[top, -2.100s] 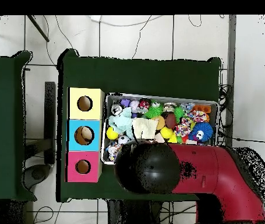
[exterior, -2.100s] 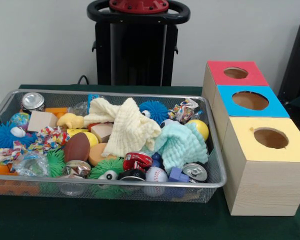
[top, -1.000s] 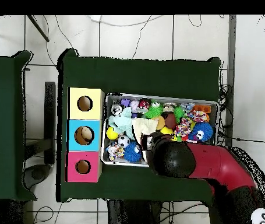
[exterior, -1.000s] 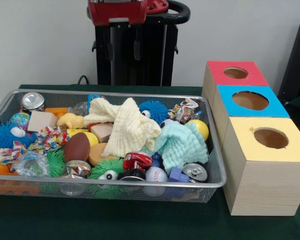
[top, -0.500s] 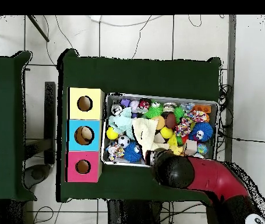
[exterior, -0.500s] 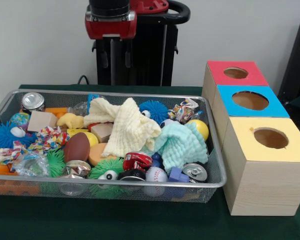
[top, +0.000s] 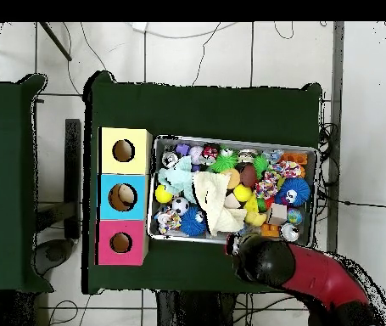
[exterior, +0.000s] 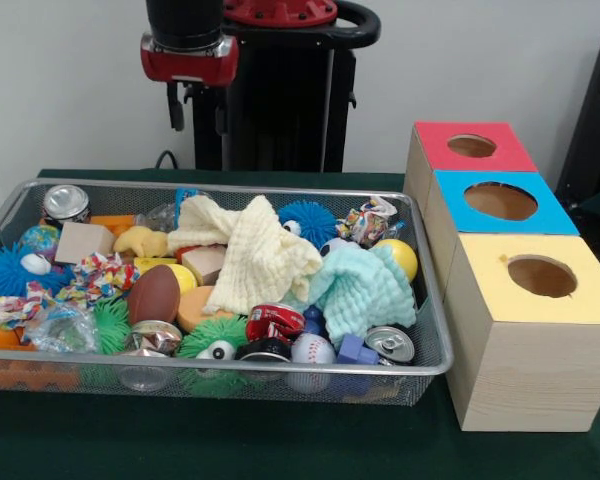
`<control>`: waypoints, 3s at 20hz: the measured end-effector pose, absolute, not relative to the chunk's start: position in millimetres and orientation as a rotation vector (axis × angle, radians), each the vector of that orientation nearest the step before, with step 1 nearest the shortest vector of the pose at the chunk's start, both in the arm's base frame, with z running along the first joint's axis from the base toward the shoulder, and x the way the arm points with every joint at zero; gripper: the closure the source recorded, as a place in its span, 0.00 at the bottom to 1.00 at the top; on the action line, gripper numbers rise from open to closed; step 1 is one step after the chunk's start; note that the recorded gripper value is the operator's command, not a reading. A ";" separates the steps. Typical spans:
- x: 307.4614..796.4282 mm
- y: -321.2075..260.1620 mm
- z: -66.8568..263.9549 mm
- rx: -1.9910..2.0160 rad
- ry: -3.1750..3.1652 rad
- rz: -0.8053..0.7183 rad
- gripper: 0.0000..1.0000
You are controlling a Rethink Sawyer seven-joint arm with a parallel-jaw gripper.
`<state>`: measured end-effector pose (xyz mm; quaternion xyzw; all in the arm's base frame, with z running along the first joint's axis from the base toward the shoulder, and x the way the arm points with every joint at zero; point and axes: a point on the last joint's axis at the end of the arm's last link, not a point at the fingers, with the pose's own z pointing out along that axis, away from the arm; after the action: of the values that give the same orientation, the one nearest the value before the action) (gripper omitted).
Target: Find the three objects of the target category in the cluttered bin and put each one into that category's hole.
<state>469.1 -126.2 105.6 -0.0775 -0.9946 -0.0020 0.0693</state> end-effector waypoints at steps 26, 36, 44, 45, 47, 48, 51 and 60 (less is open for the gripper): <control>397.3 -170.5 21.6 -0.964 -2.608 0.100 0.00; 412.3 -185.0 -4.0 -0.966 -2.612 0.109 0.00; 422.6 -197.3 -18.6 -0.960 -2.606 0.120 0.00; 422.3 -197.4 -19.8 -0.959 -2.603 0.119 0.00; 421.9 -197.3 -22.1 -0.957 -2.597 0.117 0.00; 421.8 -197.3 -23.6 -0.955 -2.593 0.116 0.00; 421.6 -197.6 -26.0 -0.951 -2.585 0.114 0.00; 426.4 -202.4 -20.1 -0.942 -2.563 0.129 0.00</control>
<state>426.4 -202.4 -20.1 -0.3375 -0.9181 0.0462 0.2025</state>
